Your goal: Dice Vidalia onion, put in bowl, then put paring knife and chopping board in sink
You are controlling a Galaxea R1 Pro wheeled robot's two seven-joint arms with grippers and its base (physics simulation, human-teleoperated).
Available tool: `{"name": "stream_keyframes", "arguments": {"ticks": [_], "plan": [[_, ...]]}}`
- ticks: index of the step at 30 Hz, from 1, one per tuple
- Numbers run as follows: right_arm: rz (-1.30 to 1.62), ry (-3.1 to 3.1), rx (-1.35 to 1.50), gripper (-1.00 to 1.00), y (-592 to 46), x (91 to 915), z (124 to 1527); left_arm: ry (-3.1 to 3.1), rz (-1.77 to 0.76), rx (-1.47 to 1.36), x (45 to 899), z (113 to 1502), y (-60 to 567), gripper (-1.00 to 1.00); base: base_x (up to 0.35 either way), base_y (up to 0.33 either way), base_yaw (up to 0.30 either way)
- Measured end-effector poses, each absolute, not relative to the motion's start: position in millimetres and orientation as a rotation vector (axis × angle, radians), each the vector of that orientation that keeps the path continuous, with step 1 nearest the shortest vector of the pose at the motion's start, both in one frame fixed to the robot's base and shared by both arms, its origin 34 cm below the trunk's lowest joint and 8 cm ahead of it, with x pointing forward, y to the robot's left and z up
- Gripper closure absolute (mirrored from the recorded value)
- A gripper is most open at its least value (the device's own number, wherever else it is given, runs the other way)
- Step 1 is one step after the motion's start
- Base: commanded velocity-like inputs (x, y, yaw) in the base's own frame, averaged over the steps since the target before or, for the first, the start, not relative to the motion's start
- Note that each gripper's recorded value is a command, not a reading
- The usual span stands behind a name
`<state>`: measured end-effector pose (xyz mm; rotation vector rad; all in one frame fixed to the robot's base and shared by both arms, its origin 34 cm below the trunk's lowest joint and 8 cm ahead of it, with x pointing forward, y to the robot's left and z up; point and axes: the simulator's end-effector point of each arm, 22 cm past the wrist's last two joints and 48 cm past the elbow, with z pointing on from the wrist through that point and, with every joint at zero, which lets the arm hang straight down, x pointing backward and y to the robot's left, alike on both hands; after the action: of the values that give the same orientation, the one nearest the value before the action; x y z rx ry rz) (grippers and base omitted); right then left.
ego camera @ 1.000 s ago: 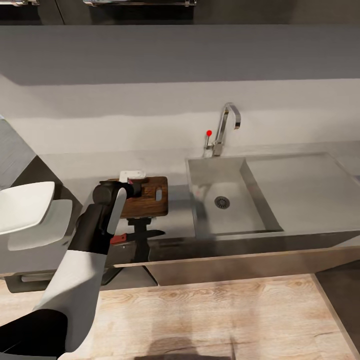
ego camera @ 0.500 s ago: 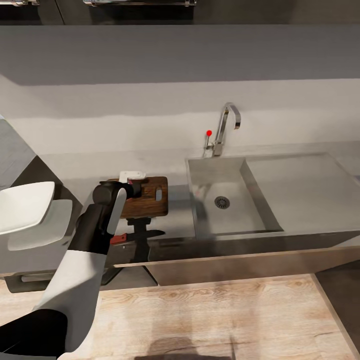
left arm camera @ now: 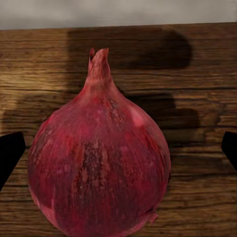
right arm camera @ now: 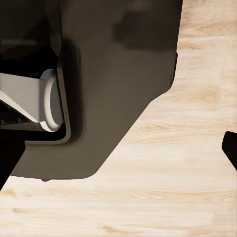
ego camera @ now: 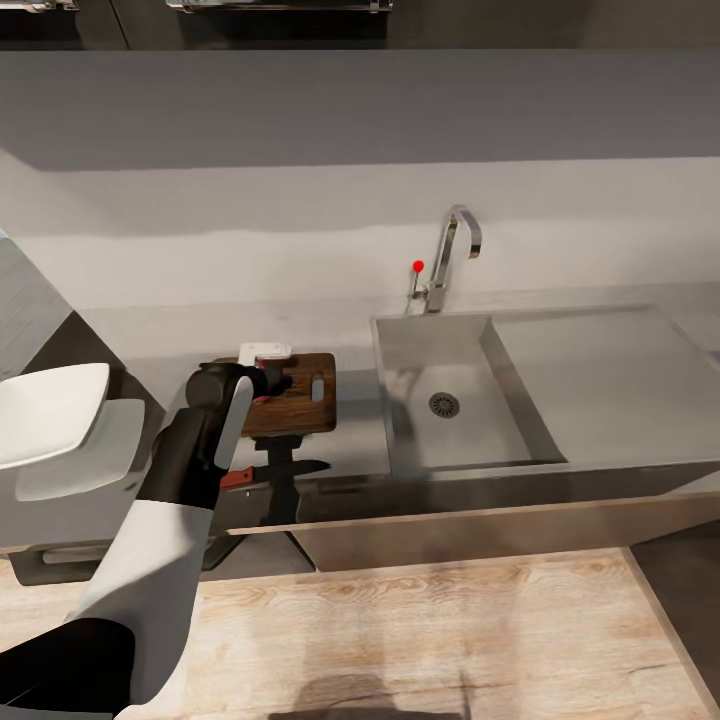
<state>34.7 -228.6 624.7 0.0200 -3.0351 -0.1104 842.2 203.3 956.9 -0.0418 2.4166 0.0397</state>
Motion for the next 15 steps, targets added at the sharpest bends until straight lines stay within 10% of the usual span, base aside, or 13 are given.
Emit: {"name": "stream_keyframes", "arguments": {"ticks": [15], "plan": [[-0.110,-3.035,0.020,-1.00,-229,35,625,2.199,0.020,-0.076,859,1047,211,-1.00,0.000,0.000,0.000]]}}
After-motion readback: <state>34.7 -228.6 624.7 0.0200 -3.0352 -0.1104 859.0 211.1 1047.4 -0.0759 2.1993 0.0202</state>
